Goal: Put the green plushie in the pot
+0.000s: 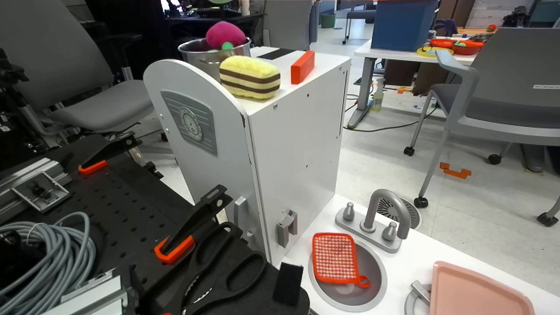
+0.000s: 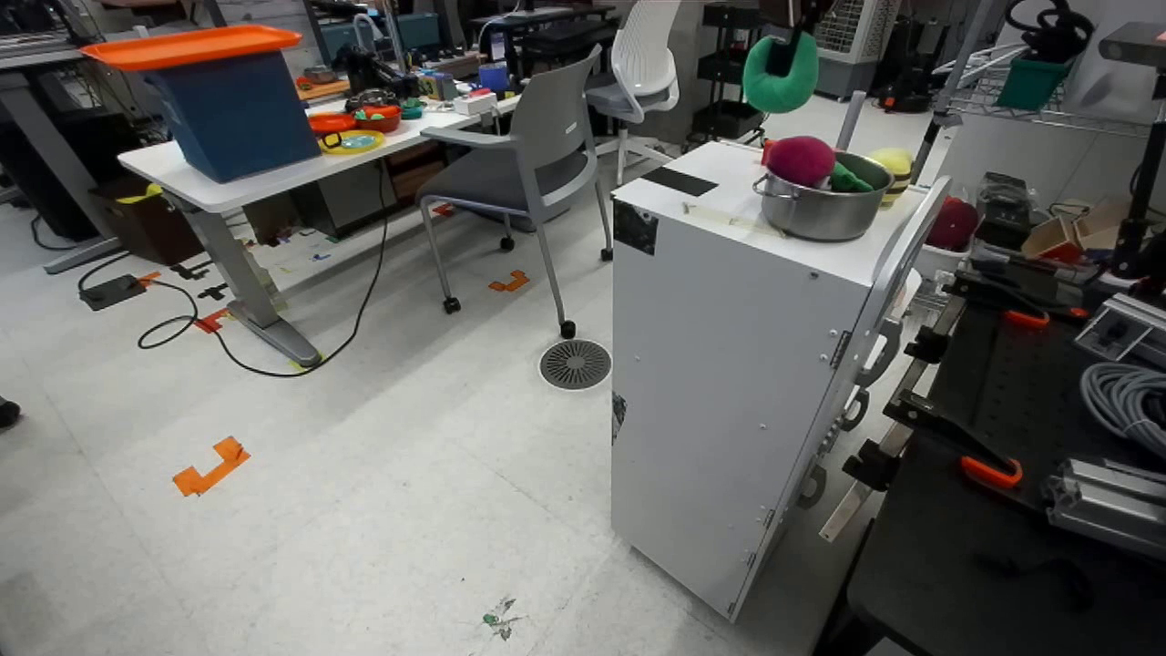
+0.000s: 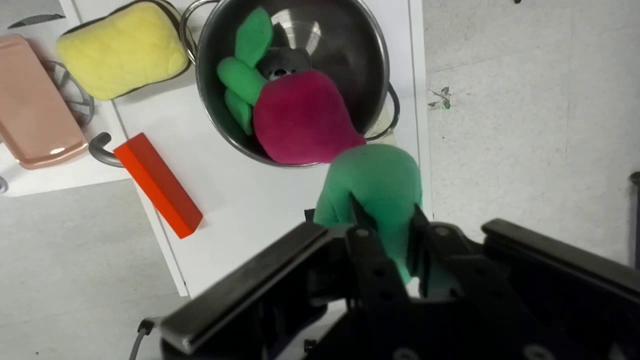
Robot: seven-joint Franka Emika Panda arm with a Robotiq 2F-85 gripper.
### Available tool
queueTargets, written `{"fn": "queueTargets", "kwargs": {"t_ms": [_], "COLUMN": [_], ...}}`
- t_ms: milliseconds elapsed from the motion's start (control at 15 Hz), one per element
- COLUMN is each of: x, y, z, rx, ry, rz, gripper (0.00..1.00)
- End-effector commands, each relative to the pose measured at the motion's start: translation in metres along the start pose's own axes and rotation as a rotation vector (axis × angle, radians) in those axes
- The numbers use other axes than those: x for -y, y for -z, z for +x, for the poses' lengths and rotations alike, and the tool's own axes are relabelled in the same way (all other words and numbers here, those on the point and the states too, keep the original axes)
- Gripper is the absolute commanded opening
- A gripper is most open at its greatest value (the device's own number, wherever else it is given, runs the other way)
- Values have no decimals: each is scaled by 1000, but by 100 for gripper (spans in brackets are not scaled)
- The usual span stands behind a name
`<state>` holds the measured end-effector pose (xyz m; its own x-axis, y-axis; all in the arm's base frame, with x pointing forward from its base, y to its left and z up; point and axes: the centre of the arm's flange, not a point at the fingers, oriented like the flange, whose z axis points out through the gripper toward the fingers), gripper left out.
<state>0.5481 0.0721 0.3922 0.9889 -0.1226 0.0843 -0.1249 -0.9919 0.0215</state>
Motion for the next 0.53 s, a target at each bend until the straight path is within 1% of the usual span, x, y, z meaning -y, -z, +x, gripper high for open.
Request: {"fn": "queueTargets", "kwargs": {"t_ms": [0,200,467], "x": [-2,5,6], "y": [18,35,34], "z": [-18,-34,-56], "rx": [-2,-44,-45], "ry": [-11,0,14], "rz": [0,-18,-76], "gripper": [4,4,4]}}
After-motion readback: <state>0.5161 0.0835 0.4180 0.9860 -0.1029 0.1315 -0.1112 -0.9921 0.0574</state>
